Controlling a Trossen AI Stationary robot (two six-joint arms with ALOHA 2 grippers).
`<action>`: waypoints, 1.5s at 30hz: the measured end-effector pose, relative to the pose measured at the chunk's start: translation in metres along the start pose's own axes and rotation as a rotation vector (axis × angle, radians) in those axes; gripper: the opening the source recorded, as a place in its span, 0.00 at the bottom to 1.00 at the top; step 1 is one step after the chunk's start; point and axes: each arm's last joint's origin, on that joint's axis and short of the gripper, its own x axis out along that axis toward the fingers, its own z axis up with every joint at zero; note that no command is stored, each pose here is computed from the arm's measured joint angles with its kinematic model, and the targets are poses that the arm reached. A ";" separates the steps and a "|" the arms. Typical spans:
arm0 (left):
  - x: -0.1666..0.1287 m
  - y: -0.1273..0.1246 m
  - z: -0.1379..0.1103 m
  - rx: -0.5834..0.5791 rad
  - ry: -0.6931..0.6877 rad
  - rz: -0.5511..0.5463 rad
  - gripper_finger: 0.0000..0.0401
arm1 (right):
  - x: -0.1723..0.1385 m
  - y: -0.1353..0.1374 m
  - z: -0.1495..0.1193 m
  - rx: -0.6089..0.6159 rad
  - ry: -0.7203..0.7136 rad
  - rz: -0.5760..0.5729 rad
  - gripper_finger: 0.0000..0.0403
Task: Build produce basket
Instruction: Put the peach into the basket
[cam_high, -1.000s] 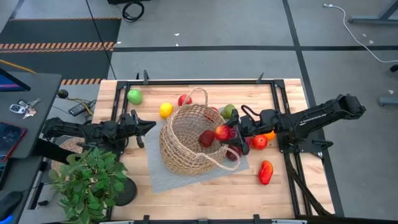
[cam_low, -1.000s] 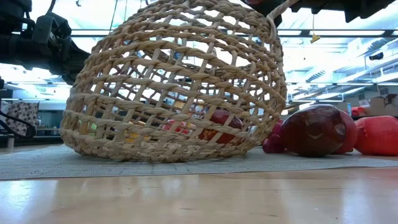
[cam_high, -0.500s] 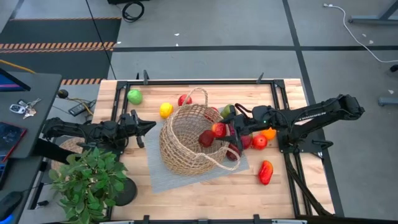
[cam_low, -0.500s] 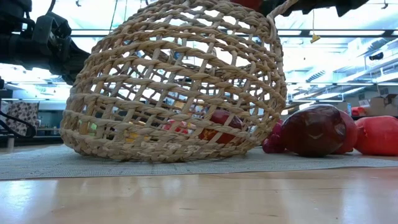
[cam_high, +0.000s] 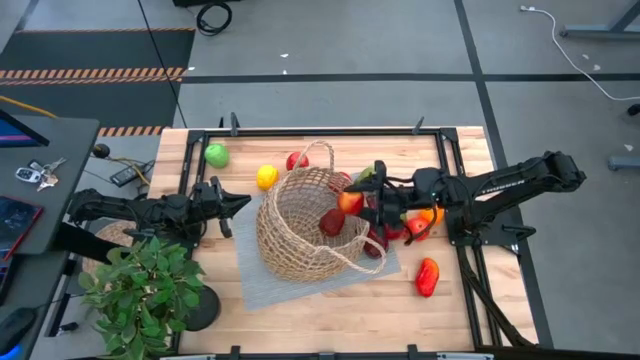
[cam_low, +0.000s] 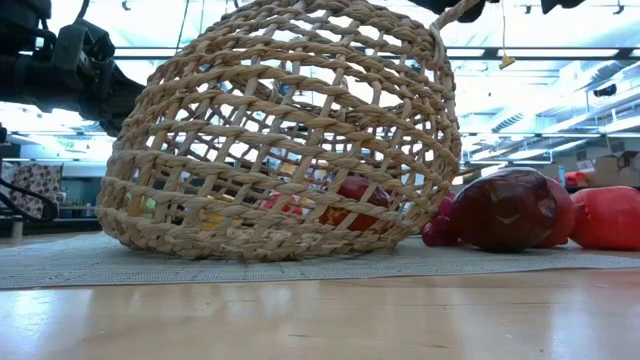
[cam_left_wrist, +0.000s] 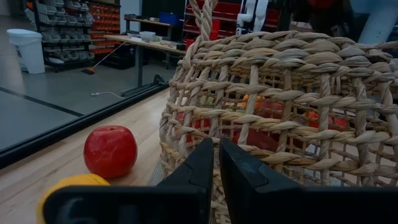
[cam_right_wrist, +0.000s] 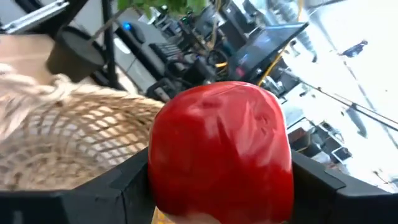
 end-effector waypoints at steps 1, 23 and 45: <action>0.000 0.000 0.000 0.000 0.000 0.000 0.08 | 0.001 0.000 0.000 0.035 0.003 -0.015 0.68; 0.000 0.000 0.000 0.001 0.003 0.000 0.10 | 0.040 -0.043 -0.024 0.603 0.285 0.110 0.68; 0.001 0.000 -0.002 0.009 0.017 0.003 0.10 | 0.072 -0.031 -0.078 0.679 0.361 0.283 0.68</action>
